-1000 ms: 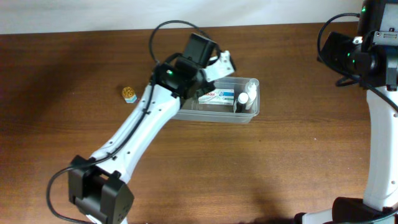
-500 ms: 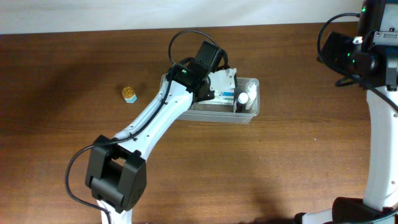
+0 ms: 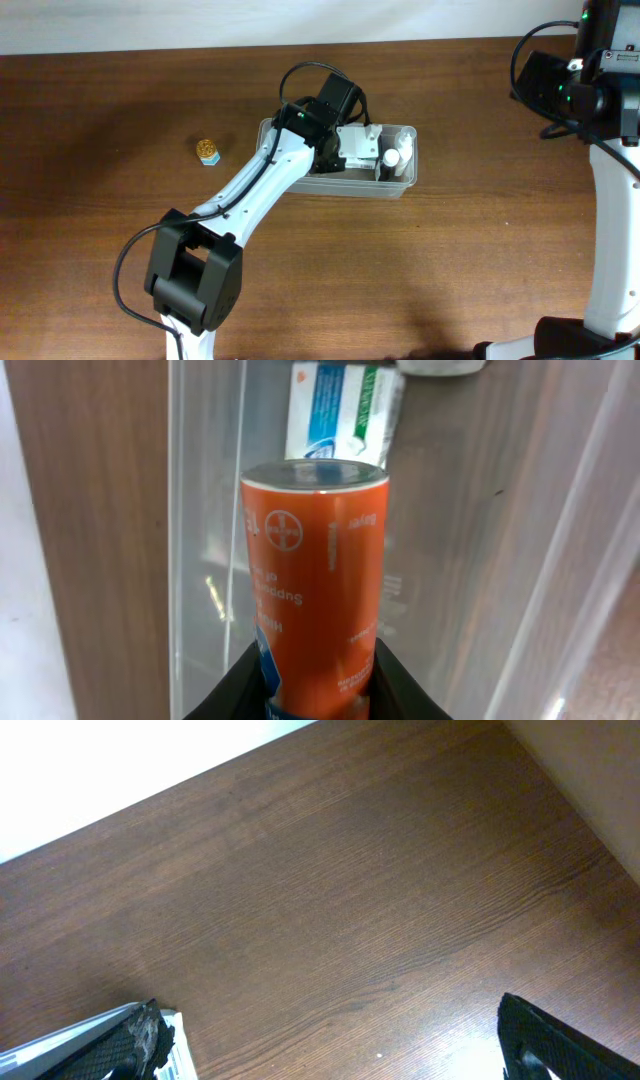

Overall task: Pack container
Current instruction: 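Carry the orange tube into the container and lay it down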

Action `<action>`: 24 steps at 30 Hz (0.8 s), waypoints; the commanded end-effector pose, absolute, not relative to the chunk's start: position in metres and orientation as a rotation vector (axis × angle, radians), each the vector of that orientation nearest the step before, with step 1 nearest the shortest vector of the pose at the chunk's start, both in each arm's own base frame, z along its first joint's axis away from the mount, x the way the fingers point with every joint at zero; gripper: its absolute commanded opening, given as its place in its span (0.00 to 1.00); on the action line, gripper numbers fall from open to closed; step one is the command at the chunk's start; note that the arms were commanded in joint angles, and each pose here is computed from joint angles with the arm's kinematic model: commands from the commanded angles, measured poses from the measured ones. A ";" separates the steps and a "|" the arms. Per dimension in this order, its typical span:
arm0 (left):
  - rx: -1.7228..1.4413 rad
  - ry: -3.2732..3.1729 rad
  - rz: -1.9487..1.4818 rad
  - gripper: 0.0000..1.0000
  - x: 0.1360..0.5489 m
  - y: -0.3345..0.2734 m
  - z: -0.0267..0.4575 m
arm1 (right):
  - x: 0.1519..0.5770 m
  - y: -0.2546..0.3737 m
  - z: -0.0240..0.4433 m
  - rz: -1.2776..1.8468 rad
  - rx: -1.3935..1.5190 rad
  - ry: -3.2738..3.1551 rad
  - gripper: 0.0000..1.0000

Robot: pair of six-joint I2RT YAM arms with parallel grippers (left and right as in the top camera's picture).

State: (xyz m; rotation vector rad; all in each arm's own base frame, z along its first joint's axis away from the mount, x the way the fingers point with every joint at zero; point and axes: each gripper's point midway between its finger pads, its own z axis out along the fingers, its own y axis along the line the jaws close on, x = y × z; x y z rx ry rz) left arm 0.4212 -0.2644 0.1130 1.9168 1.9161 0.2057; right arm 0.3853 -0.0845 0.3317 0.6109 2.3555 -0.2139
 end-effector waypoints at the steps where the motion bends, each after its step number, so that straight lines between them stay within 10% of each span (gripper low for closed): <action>1: 1.935 1.876 0.128 0.00 0.418 -0.275 0.116 | 0.385 -0.089 0.337 -0.235 0.623 2.334 0.98; 24: 2.032 1.951 0.071 0.00 0.403 -0.269 0.078 | 0.385 -0.089 0.337 -0.235 0.623 2.334 0.98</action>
